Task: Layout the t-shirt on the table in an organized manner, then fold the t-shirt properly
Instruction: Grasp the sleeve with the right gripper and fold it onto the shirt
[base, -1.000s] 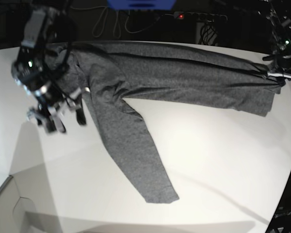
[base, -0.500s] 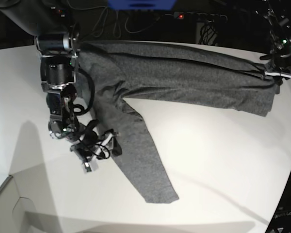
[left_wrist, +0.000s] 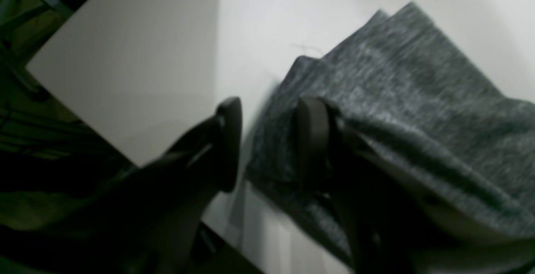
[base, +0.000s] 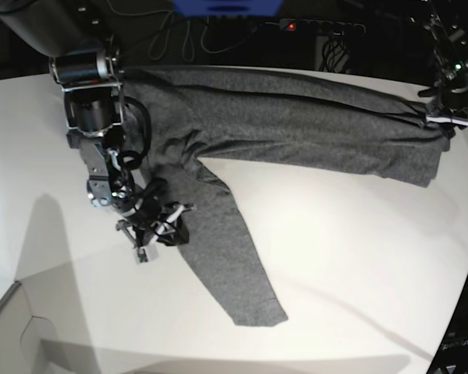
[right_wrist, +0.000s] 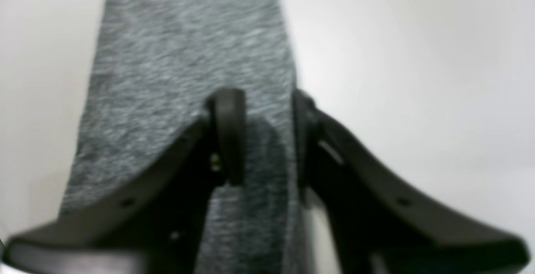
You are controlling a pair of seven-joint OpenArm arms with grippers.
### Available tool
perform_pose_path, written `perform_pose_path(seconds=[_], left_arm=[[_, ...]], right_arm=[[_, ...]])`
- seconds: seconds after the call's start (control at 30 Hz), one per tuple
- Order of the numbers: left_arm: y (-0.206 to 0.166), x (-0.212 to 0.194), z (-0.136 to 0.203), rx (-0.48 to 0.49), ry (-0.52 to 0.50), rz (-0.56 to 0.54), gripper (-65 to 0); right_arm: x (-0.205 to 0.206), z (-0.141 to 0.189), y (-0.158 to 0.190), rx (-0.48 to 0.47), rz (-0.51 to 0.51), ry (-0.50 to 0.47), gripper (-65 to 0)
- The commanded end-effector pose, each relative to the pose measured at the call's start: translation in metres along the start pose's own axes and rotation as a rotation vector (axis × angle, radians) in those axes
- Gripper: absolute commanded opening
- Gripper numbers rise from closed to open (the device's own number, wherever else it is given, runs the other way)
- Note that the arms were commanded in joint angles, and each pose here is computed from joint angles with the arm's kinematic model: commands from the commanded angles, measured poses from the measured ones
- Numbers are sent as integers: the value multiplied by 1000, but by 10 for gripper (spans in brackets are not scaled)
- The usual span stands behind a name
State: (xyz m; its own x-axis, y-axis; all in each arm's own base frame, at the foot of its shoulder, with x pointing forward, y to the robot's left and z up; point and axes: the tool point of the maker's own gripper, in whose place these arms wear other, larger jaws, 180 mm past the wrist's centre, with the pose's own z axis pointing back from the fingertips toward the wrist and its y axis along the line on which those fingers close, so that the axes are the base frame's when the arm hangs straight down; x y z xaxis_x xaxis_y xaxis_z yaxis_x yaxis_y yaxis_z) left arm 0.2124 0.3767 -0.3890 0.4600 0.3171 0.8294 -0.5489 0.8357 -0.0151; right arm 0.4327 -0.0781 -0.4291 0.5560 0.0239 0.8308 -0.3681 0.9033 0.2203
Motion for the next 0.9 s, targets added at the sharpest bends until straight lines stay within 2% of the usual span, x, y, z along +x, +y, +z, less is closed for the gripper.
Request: perform_pose_path(seconds=[0.0, 0.1, 0.2, 0.3, 0.4, 0.5, 0.6, 0.73, 0.87], left_arm=[[1, 23, 2, -1, -68, -14, -432], [-3, 32, 5, -9, -94, -18, -432], [-6, 41, 8, -16, -118, -22, -432], [-9, 51, 11, -23, -144, -28, -432], [-12, 58, 16, -29, -165, -37, -432], [-17, 66, 22, -39, -193, -38, -432], [-18, 78, 29, -37, -231, -31, -432], [-15, 88, 42, -15, -275, 2, -432], [-18, 100, 52, -16, -316, 13, -432]], right_arm=[[-2, -4, 9, 17, 21, 40, -514], [-2, -6, 13, 23, 17, 38, -547], [1, -6, 12, 22, 19, 37, -650], [22, -3, 15, 23, 48, -15, -650], [46, 14, 31, 37, 115, -89, -650], [68, 38, 68, 76, 215, -133, -650], [81, 62, 116, 131, 261, -183, -650], [80, 90, 182, 229, 256, -231, -650], [69, 101, 221, 300, 209, -238, -650]])
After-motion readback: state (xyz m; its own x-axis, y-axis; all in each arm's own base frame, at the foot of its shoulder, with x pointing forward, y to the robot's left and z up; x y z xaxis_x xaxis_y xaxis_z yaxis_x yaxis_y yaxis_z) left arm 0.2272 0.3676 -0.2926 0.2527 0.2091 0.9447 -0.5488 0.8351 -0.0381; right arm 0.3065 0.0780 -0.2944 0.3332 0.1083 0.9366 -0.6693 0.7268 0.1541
